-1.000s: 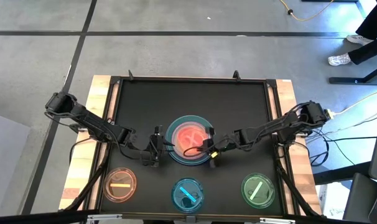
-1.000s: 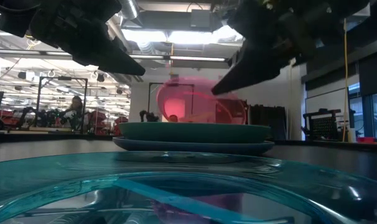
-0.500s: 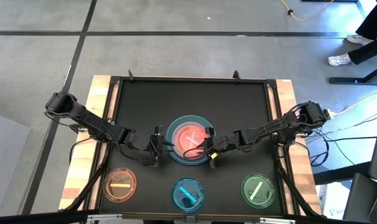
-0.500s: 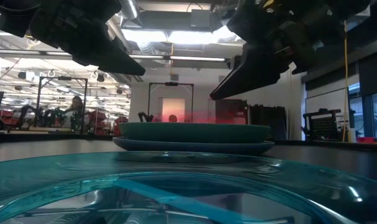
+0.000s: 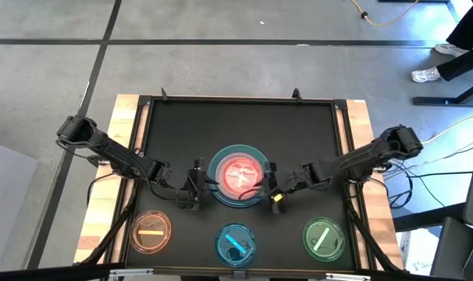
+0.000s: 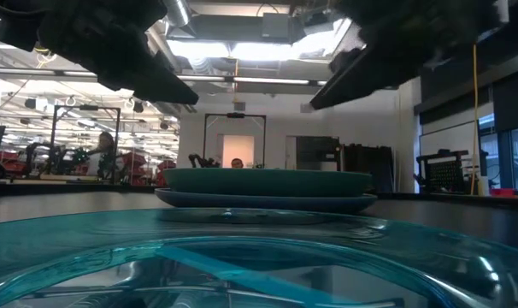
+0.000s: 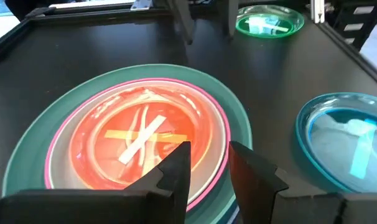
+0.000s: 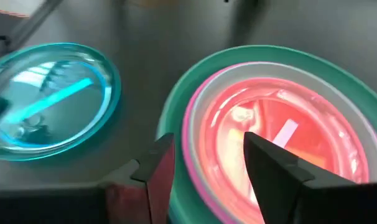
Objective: Stack plastic plates
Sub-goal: Stack the light green plate on top of the light pink plate
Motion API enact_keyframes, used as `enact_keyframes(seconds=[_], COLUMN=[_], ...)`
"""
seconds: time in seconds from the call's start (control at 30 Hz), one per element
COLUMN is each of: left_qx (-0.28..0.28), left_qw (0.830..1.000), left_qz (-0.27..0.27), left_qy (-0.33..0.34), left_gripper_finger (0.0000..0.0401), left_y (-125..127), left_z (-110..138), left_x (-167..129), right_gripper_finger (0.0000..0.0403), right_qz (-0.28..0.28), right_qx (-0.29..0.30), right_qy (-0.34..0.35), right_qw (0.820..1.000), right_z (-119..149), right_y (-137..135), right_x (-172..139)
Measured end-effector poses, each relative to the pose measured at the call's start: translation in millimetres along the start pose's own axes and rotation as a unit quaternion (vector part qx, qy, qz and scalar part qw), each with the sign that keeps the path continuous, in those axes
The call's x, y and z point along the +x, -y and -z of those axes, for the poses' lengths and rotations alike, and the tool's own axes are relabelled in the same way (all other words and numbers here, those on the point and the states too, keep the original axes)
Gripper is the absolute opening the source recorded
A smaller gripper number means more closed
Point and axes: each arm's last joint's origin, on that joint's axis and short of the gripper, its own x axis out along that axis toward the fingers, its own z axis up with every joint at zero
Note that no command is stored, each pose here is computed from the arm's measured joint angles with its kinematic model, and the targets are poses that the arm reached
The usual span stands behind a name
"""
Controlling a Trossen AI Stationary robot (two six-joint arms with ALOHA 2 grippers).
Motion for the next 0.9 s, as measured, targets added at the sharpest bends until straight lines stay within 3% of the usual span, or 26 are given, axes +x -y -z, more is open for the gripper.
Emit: enact_keyframes(seconds=[0.3, 0.53, 0.63, 0.9], left_qx=[-0.01, -0.011, -0.01, -0.003], left_qw=[0.999, 0.998, 0.998, 0.997], left_qz=[0.027, 0.046, 0.052, 0.066], left_qy=[0.03, 0.028, 0.029, 0.027], left_gripper_finger=[0.0102, 0.0102, 0.0102, 0.0102], left_y=[12.4, 22.5, 27.1, 35.2], left_z=[-4.6, -3.0, -2.4, -0.7], left_x=[-3.9, -7.7, -9.6, -13.1], right_gripper_finger=[0.0184, 0.0184, 0.0184, 0.0184], right_qz=[-0.047, -0.052, -0.031, -0.002], right_qx=[0.078, 0.183, 0.24, 0.347], right_qy=[-0.061, -0.147, -0.202, -0.38], right_qw=[0.994, 0.971, 0.949, 0.858], right_z=[7.0, 24.6, 35.9, 62.9], right_y=[-43.0, -68.1, -73.4, -83.2], right_x=[-43.0, -66.1, -72.2, -91.8])
